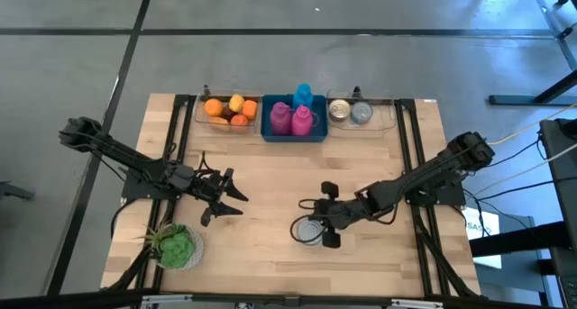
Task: Pick & Place Food Item
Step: Put the blue tuna can into the right transparent bin
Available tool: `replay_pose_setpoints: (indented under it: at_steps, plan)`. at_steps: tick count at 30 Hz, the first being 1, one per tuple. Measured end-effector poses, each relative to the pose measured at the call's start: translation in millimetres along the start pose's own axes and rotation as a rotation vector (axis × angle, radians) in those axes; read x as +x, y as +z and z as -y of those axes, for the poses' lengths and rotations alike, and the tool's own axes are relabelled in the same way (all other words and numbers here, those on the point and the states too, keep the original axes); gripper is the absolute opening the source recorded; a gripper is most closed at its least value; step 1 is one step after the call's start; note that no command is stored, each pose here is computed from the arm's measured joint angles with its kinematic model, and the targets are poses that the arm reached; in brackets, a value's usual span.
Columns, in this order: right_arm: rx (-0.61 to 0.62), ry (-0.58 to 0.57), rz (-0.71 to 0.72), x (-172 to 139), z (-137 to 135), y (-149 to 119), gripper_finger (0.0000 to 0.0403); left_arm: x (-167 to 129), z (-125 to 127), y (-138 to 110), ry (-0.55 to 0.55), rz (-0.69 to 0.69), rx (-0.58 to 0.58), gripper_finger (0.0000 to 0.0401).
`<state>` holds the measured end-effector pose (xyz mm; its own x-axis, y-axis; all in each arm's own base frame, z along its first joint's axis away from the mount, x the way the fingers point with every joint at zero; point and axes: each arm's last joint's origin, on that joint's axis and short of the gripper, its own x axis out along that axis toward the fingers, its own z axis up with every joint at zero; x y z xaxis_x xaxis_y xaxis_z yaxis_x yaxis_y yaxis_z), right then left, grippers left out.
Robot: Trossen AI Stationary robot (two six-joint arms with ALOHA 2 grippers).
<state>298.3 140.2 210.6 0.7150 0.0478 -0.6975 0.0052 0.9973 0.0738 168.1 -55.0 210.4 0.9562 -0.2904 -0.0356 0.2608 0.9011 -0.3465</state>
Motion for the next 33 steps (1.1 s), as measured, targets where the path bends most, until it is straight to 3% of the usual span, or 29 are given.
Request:
replay_pose_setpoints:
  at_steps: [13,26,33]
  plan:
    - [-0.069,-0.016,0.114,-46.0,30.9,27.0,0.0000,0.0,0.0,0.0,0.000,0.000,0.000,0.0201]
    - [-0.047,-0.087,0.025,-80.3,64.5,23.7,0.0000,0.0,0.0,0.0,0.000,0.000,0.000,0.0199]
    - [-0.045,-0.099,0.043,-90.8,72.7,21.0,0.0000,0.0,0.0,0.0,0.000,0.000,0.000,0.0200]
